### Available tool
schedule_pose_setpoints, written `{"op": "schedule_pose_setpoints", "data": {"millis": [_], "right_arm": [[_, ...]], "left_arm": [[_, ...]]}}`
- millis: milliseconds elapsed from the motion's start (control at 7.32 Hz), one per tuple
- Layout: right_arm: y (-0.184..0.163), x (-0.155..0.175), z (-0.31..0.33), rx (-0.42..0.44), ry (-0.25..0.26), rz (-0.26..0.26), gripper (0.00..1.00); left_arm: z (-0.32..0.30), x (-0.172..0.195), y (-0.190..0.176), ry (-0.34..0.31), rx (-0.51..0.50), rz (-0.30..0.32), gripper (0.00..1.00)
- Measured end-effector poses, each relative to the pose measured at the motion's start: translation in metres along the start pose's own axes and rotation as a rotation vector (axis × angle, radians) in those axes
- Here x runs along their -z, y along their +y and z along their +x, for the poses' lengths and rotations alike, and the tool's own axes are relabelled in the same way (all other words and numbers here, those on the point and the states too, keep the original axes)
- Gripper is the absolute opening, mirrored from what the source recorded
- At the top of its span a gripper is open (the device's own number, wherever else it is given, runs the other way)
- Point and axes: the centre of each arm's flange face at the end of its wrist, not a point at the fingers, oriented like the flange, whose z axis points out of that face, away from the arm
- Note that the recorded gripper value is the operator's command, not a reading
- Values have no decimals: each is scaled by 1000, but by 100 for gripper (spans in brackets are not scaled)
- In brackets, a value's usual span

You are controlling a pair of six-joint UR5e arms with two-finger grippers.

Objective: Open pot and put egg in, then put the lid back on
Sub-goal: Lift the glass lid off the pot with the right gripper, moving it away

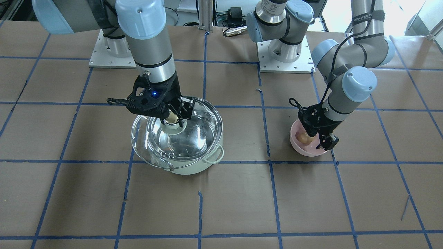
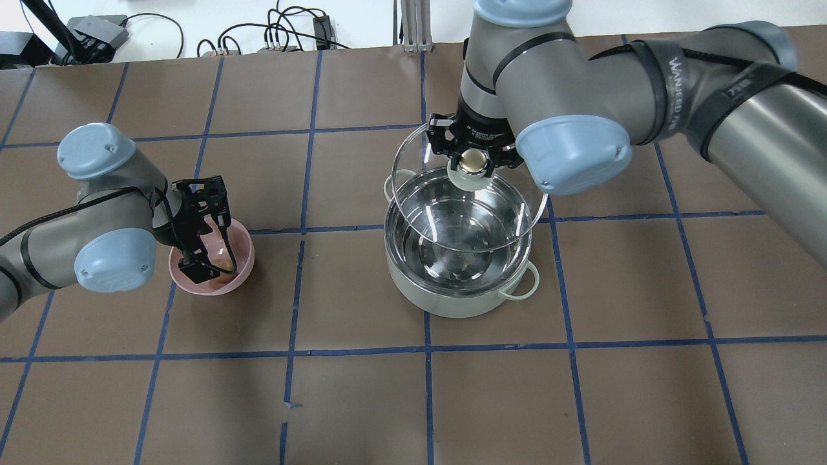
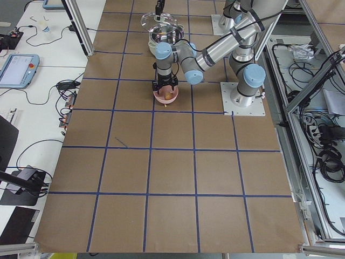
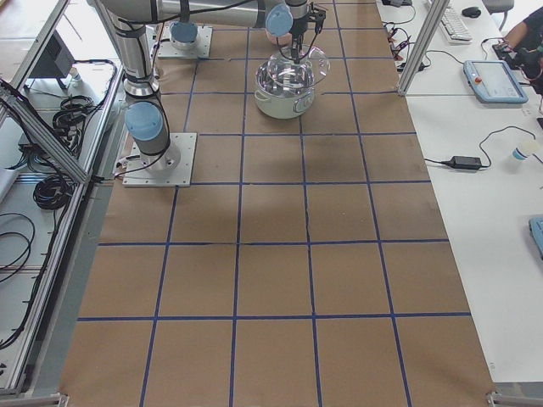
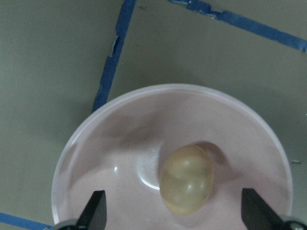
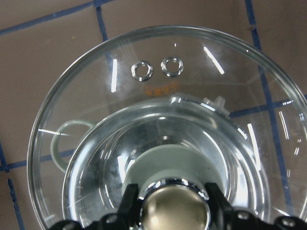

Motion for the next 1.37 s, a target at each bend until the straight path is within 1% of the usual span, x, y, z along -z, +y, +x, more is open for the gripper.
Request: {"op": "schedule_pose_setpoints", "data": {"millis": [273,547,957,1367], "right_arm": [[-28,30,50,3,6,12,44],[-42,43,79,3,7,20,45],[-45,48,83,5,3,26,45],[-46,48,85,10,5,26,44]], "left_arm": [[-1,-1,0,-3,-16,4,99],[-2,-1,0,-10,-70,3,99],[-3,-9,0,-1,-96,0,99],[-3,-14,-1,-2,-140,3,96]]}}
